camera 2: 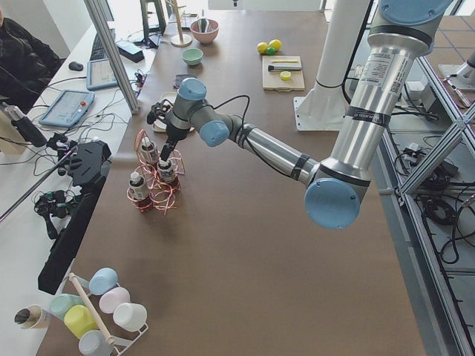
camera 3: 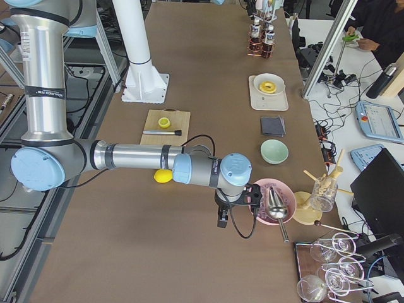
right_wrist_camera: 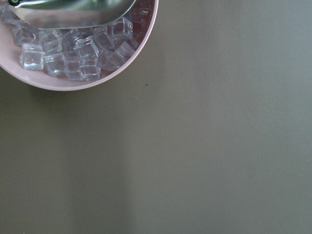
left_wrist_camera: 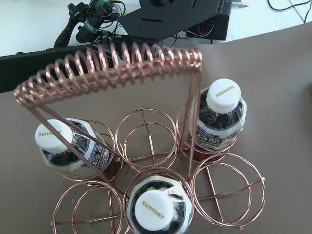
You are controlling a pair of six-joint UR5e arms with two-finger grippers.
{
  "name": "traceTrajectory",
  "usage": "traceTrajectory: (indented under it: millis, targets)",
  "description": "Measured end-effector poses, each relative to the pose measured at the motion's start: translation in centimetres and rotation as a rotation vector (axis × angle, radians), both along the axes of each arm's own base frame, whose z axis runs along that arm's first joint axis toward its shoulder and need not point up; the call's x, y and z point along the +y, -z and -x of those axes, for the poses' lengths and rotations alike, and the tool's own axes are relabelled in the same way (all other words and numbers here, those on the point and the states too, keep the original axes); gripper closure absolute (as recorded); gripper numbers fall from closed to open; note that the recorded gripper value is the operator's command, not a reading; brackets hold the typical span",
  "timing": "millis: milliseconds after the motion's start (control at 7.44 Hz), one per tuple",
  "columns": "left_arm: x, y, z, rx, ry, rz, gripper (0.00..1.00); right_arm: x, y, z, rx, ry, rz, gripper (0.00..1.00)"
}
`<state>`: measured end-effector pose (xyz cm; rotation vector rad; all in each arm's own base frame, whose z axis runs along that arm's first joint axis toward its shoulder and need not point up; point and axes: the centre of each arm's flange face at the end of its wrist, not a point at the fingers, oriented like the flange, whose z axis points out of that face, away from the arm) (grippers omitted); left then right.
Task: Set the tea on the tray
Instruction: 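Reach the left gripper down into the copper rack toward a tea bottle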
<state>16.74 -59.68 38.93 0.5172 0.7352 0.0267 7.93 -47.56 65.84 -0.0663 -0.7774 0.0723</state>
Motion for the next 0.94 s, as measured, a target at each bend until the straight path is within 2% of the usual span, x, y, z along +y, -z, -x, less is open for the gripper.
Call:
traceTrajectory:
  millis: [269,537,940]
  targets:
    - [-1.5,-1.2,-0.8,-0.003,0.008,0.005,0.16,0.0,0.1,0.0,-0.002,-0.001,0.0,0.0]
    - [-2.8,-1.8,-1.4,0.019,0.028,0.014,0.23,-0.1,0.1,0.0,-0.002,-0.001,-0.001,0.0]
    - [-3.1,-1.9,-1.6,0.029,0.028,0.018,0.23,-0.3,0.2,0.0,0.0,-0.001,-0.005,0.0]
